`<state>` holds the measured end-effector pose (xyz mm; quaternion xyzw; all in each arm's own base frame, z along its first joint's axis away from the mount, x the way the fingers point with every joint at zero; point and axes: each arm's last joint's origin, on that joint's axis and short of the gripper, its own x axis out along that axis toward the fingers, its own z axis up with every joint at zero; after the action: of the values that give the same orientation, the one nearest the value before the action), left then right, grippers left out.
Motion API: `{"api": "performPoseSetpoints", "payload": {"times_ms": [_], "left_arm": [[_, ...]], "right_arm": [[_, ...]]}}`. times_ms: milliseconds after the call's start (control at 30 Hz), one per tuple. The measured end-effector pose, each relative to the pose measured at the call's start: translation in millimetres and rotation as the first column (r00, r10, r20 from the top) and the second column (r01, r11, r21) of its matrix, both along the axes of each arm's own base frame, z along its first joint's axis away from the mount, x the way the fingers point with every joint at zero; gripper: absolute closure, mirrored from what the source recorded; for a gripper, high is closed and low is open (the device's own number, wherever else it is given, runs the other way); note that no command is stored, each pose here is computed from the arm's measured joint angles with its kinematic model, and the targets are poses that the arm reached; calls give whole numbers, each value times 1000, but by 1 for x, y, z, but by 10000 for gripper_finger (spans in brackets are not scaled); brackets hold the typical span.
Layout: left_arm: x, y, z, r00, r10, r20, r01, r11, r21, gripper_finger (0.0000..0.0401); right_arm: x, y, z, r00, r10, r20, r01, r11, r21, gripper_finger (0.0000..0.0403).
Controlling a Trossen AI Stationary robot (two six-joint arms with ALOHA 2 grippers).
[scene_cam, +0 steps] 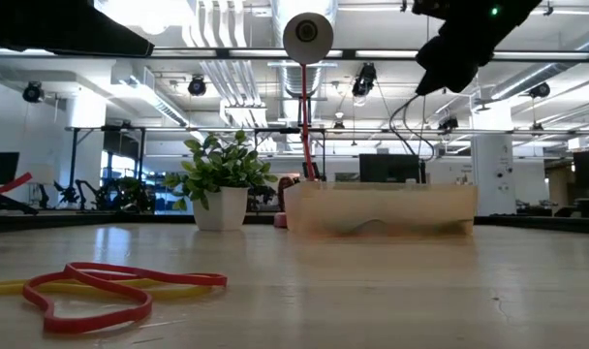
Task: Pick and place rubber bands into bin
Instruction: Put the blue rubberband into the orange container
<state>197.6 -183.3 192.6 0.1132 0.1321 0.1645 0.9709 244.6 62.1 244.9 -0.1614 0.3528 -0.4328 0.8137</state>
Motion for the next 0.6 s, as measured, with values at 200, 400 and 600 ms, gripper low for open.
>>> {"api": "performPoseSetpoints", "payload": {"times_ms": [200, 400, 600], "left_arm": [[0, 0, 0, 1000, 0, 7, 0, 1000, -4, 260], [0, 0, 0, 1000, 0, 8, 0, 1000, -3, 260], [0, 1, -1, 1000, 1, 8, -1, 1000, -6, 260]], "right_arm": [[-15, -26, -5, 994, -36, 103, 31, 998, 55, 394], [-15, -53, -18, 983, -41, 181, 15, 989, 146, 394], [-11, -77, -30, 978, -107, 180, 63, 970, 236, 394]]}}
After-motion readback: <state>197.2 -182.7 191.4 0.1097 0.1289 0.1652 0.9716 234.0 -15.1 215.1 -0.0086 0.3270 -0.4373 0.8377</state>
